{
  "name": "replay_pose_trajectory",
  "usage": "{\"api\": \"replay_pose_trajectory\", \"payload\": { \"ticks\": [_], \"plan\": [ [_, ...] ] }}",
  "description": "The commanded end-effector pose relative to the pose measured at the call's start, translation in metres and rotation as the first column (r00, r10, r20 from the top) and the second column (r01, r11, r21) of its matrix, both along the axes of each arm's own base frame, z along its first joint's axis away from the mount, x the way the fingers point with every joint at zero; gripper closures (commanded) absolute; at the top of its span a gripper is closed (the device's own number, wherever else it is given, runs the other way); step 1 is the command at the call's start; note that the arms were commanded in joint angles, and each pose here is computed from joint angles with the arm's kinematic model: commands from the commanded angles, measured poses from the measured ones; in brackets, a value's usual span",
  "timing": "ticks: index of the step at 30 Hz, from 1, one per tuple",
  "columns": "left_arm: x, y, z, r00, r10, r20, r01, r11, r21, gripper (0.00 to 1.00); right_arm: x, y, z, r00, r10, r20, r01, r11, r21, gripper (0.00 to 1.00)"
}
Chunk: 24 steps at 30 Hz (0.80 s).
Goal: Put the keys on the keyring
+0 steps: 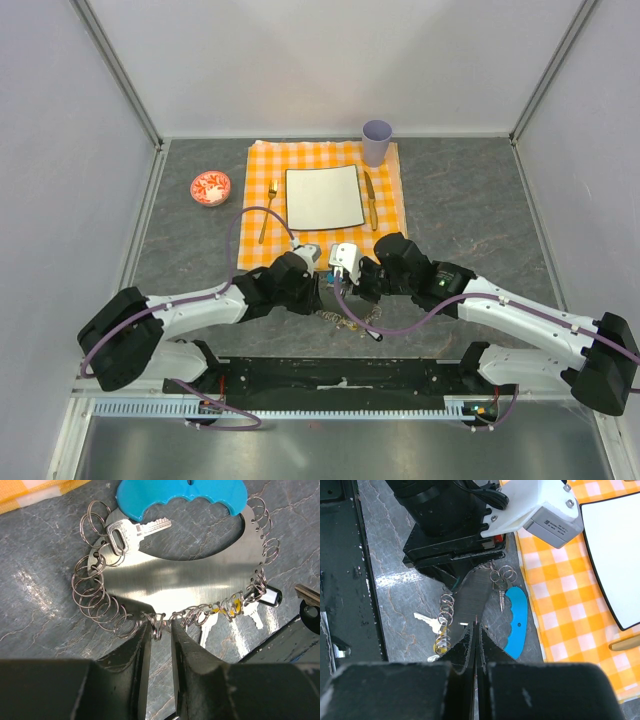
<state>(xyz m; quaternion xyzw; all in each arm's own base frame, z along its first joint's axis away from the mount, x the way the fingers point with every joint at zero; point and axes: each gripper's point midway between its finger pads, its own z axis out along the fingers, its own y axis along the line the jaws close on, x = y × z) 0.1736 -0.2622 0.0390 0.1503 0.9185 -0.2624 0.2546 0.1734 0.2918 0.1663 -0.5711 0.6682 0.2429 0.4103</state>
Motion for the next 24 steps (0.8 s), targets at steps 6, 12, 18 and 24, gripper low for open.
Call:
{"api": "replay_pose_trajectory", "payload": {
  "ticks": [6, 12, 18, 24],
  "plan": [
    [0.002, 0.0, -0.001, 1.0, -0.031, -0.001, 0.031, 0.998, 0.056, 0.71, 0.003, 0.004, 0.01, 1.0, -0.01, 0.016, 0.009, 0.999, 0.039, 1.0],
    [-0.002, 0.001, 0.003, 0.999, -0.032, -0.011, 0.032, 0.998, 0.05, 0.75, 0.004, 0.004, 0.011, 1.0, -0.012, 0.017, 0.011, 0.999, 0.041, 1.0],
    [0.001, 0.006, 0.006, 1.0, 0.0, 0.002, 0.0, 0.998, 0.06, 0.73, 0.003, 0.004, 0.011, 1.0, -0.009, 0.017, 0.008, 0.999, 0.044, 1.0],
    [0.01, 0.002, 0.01, 1.0, 0.022, 0.018, -0.023, 0.998, 0.051, 0.69, 0.003, 0.004, 0.012, 1.0, -0.01, 0.016, 0.009, 0.999, 0.045, 1.0]
  ]
}}
